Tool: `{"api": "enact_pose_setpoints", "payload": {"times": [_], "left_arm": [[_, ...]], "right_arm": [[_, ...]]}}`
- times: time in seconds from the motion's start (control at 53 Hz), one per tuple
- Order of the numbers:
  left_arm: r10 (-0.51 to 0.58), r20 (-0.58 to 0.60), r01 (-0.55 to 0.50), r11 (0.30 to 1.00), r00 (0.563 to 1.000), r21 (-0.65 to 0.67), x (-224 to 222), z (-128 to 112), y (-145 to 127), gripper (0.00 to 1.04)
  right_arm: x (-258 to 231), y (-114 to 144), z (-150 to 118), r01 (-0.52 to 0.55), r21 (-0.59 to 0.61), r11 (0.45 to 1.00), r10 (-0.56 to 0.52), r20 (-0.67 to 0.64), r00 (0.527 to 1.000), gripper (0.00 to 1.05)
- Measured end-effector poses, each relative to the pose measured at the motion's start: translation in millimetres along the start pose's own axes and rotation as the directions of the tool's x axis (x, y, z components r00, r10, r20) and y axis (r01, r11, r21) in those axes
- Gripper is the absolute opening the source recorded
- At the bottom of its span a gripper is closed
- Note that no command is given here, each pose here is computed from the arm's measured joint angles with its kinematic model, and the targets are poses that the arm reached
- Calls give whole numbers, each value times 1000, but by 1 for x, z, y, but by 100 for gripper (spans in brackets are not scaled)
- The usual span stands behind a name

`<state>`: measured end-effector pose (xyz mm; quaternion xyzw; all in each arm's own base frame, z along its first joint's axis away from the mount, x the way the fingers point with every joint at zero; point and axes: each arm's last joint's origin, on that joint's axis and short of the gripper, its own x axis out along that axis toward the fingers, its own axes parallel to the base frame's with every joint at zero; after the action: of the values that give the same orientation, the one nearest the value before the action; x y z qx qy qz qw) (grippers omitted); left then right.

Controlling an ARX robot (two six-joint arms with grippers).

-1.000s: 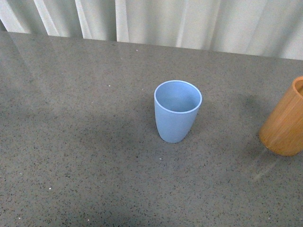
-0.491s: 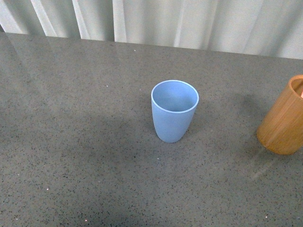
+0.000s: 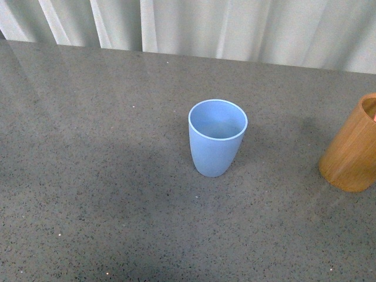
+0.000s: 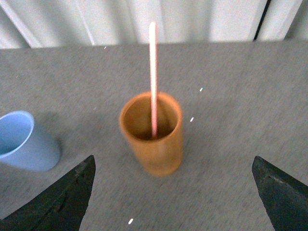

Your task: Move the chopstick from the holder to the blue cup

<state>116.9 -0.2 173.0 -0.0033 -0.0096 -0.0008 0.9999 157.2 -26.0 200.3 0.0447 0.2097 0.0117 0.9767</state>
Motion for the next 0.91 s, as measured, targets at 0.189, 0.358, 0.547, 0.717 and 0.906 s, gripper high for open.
{"api": "enact_pose_setpoints", "payload": {"times": [0.189, 0.358, 0.547, 0.717, 0.906], "left_arm": [[0, 3, 0, 1000, 1000, 0, -4, 0, 0, 4], [0, 3, 0, 1000, 1000, 0, -7, 0, 0, 4], [0, -28, 0, 1000, 1000, 1, -18, -5, 0, 4], [0, -4, 0, 1000, 1000, 1, -20, -3, 0, 4], [0, -4, 0, 1000, 1000, 1, -20, -3, 0, 4]], "right_arm": [[58, -37, 44, 9, -55, 998, -8, 11, 1000, 95], [108, -55, 43, -67, -7, 998, 67, -78, 995, 95], [150, -49, 43, -228, 86, 970, 235, -99, 967, 95], [175, -34, 43, -303, 88, 949, 312, -118, 943, 90], [188, -27, 41, -309, 75, 948, 317, -141, 938, 62]]}}
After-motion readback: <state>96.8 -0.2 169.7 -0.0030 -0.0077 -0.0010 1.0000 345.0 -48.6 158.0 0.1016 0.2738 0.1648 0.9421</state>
